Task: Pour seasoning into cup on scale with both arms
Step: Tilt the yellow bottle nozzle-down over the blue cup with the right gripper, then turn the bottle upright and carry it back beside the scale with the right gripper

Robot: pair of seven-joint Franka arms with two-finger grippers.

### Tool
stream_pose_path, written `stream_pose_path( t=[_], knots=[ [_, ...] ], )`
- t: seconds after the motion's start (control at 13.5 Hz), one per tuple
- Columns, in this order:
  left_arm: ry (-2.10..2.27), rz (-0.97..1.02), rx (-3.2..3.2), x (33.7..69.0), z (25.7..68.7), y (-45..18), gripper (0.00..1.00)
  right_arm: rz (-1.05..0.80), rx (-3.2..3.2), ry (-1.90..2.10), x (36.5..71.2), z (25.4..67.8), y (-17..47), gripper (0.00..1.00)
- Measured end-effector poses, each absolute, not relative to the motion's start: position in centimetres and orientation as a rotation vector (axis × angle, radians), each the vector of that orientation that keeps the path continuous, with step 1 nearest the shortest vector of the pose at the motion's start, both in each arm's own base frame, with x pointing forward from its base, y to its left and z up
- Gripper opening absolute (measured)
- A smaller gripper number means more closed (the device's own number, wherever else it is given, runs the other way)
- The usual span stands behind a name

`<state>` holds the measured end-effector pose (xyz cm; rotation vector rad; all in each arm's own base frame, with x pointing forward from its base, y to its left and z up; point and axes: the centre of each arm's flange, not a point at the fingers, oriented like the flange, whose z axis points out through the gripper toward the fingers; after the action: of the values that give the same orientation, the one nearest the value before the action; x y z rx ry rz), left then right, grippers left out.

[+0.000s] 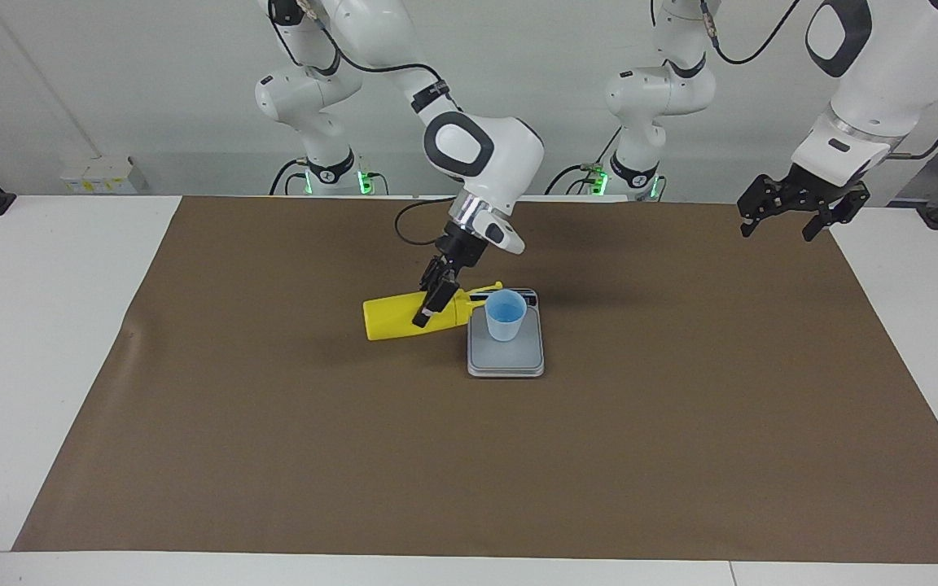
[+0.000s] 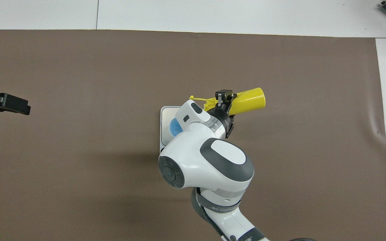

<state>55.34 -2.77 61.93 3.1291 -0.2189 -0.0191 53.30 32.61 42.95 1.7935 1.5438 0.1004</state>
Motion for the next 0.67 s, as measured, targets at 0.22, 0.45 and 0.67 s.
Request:
stream_pose_path(
  t=[0.22,0.45,0.67],
  knots=[
    [-0.218,-0.019,3.129,55.3,61.9,-2.7,1.00,0.142,2.080,1.458,54.9,45.5,28.4,0.52],
    [-0.217,-0.019,3.129,55.3,61.9,-2.7,1.00,0.209,2.350,1.356,56.2,47.6,24.4,0.52],
    [-0.214,-0.019,3.130,55.3,61.9,-2.6,1.00,0.247,2.629,1.316,56.2,49.3,20.2,0.52]
  ],
)
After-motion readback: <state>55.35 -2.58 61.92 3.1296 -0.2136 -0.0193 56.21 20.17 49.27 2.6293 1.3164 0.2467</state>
